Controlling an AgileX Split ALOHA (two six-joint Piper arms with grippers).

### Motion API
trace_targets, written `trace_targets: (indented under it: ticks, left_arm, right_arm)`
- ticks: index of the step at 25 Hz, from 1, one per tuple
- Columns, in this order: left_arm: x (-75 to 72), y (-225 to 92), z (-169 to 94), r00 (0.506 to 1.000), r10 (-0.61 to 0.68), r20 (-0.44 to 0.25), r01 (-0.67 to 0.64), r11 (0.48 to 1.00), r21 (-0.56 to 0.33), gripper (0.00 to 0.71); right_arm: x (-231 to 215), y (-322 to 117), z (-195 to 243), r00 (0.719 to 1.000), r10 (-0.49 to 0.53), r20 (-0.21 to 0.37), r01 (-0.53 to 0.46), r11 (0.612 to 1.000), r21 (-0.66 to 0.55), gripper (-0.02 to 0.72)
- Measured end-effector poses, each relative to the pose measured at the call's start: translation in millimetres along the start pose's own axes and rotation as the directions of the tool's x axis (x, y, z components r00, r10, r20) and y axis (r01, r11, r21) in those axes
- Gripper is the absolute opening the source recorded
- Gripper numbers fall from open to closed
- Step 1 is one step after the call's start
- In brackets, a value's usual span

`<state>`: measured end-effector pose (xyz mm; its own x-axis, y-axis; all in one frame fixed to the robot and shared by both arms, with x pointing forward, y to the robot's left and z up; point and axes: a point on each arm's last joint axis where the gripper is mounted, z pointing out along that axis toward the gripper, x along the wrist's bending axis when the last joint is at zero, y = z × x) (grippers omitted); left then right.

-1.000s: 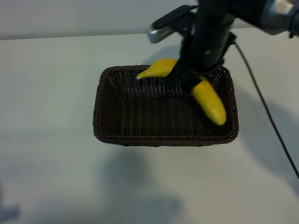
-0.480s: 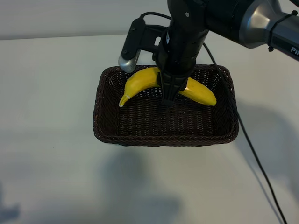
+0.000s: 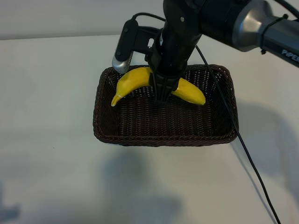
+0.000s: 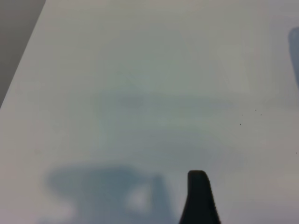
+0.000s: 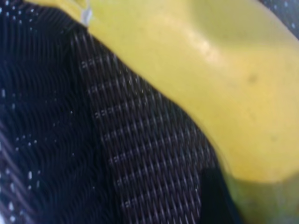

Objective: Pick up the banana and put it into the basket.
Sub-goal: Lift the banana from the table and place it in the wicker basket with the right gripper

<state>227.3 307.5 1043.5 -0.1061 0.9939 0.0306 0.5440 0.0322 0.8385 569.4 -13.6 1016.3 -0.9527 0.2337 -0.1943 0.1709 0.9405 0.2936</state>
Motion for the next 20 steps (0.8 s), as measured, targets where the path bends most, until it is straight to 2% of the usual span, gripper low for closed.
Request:
trace_targets:
  ticks: [10, 20]
  left_arm:
    - [0.0, 0.0, 0.0, 1.000, 0.000, 0.000, 0.000, 1.000, 0.000, 0.540]
    - [0.0, 0.0, 0.0, 1.000, 0.000, 0.000, 0.000, 1.000, 0.000, 0.540]
  right_arm:
    - [3.0, -6.2, 52.4, 0.998, 0.005, -0.061, 0.000, 0.997, 0.082, 0.417]
    - [3.5, -7.0, 56.7, 0.997, 0.038, -0.064, -0.032, 0.995, 0.092, 0.432]
